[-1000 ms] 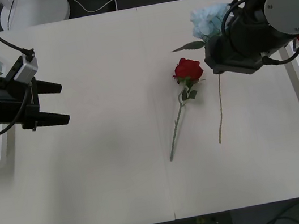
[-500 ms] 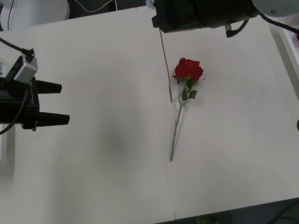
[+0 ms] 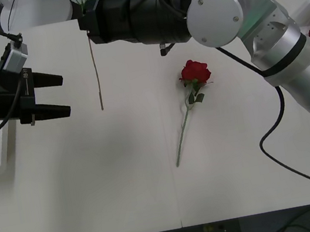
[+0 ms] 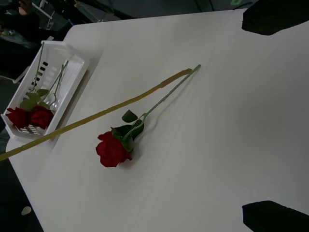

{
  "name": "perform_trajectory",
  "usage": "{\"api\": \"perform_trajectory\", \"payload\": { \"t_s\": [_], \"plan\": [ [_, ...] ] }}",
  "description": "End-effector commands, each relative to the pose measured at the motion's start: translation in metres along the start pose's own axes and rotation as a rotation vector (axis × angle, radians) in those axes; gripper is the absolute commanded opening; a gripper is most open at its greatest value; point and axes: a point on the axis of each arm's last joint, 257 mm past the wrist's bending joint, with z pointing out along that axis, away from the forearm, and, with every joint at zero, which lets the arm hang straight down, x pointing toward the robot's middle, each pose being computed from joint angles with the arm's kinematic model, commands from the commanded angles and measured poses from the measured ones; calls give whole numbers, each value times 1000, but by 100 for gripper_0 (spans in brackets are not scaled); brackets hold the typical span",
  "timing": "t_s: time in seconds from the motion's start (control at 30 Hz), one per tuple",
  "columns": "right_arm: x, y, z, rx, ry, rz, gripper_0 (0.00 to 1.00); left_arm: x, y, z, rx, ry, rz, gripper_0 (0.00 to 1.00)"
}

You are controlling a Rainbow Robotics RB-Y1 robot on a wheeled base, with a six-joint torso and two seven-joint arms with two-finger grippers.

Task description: Put the red flowers into the right box and the blue flowers into the left box

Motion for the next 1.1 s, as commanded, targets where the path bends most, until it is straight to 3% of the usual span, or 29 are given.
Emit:
{"api": "perform_trajectory", "payload": {
  "t_s": [0.03, 0.27, 0.67, 1.07, 1.1],
  "plan": [
    [-2, 54, 22, -100, -23, -70, 0, -15, 6, -17, -8, -93, -108, 100],
    [1, 74, 27, -155, -29, -45, 0, -17, 7, -24, 8, -186, -220, 100],
    [4, 80, 27, -175, -22, -40, 0, -15, -22, -11, 119, -193, -233, 100],
    [3, 83, 25, -191, -26, -23, 0, -27, -37, 17, 207, -246, -408, 100],
    [3, 83, 25, -191, -26, -24, 0, -28, -37, 19, 207, -253, -411, 91]
  ]
}}
